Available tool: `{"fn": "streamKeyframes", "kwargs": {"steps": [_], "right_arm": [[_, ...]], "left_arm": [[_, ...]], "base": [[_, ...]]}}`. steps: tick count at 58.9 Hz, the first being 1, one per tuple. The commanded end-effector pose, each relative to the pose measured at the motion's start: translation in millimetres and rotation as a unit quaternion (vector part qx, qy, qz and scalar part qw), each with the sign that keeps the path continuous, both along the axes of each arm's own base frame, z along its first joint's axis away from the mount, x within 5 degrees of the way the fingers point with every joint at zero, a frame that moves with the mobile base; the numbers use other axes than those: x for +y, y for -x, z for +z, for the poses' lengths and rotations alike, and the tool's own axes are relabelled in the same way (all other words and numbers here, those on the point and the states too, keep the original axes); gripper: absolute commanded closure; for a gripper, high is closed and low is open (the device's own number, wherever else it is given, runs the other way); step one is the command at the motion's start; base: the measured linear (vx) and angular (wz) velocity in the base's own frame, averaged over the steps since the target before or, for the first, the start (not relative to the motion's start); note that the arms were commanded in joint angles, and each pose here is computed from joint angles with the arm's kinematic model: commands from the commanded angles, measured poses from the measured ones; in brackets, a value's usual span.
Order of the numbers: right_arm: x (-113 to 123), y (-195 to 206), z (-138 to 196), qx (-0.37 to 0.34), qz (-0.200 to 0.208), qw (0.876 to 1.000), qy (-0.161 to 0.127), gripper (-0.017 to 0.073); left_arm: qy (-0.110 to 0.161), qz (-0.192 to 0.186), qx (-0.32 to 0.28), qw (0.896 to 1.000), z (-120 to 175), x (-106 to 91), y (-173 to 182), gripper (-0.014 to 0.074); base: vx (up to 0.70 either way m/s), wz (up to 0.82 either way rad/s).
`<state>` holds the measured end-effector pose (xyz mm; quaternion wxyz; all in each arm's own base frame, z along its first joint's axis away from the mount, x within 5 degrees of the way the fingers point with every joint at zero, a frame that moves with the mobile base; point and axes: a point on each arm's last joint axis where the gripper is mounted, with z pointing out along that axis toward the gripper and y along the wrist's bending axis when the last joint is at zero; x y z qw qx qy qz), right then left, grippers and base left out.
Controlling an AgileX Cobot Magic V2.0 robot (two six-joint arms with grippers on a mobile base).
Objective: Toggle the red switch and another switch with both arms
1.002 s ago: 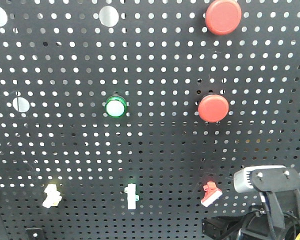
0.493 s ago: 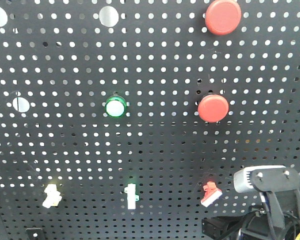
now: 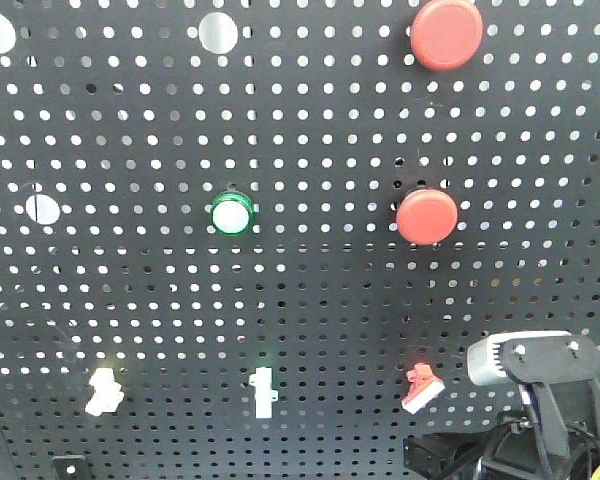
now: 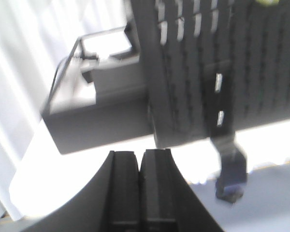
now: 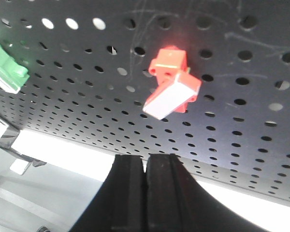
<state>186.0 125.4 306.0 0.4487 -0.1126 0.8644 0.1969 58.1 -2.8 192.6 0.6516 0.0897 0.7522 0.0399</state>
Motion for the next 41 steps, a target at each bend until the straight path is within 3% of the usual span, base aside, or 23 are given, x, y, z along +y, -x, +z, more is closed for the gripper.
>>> {"fn": "streamKeyframes", "kwargs": {"steps": [1,8,41], "right_arm": [[0.9,-1.1,19.8,-0.052,0.009,0.998,-0.026,0.0566],[0.7,-1.3,17.8,-0.045,0.007,0.999,-0.02,0.0566],[0.6,-1.3,17.5,-0.044,0.007,0.999,-0.019,0.0566]], "left_arm": [[0.015,-0.005,-0.094,0.995,2.9,-0.9,2.8,0.0591],[0.031,-0.004,-0.085,0.996,3.2,-1.1,1.3,0.0591],[0.031,-0.004,-0.082,0.996,2.7,-1.1,1.2,0.0591]], "base": [[0.0,0.0],[0.0,0.0],[0.0,0.0]]}}
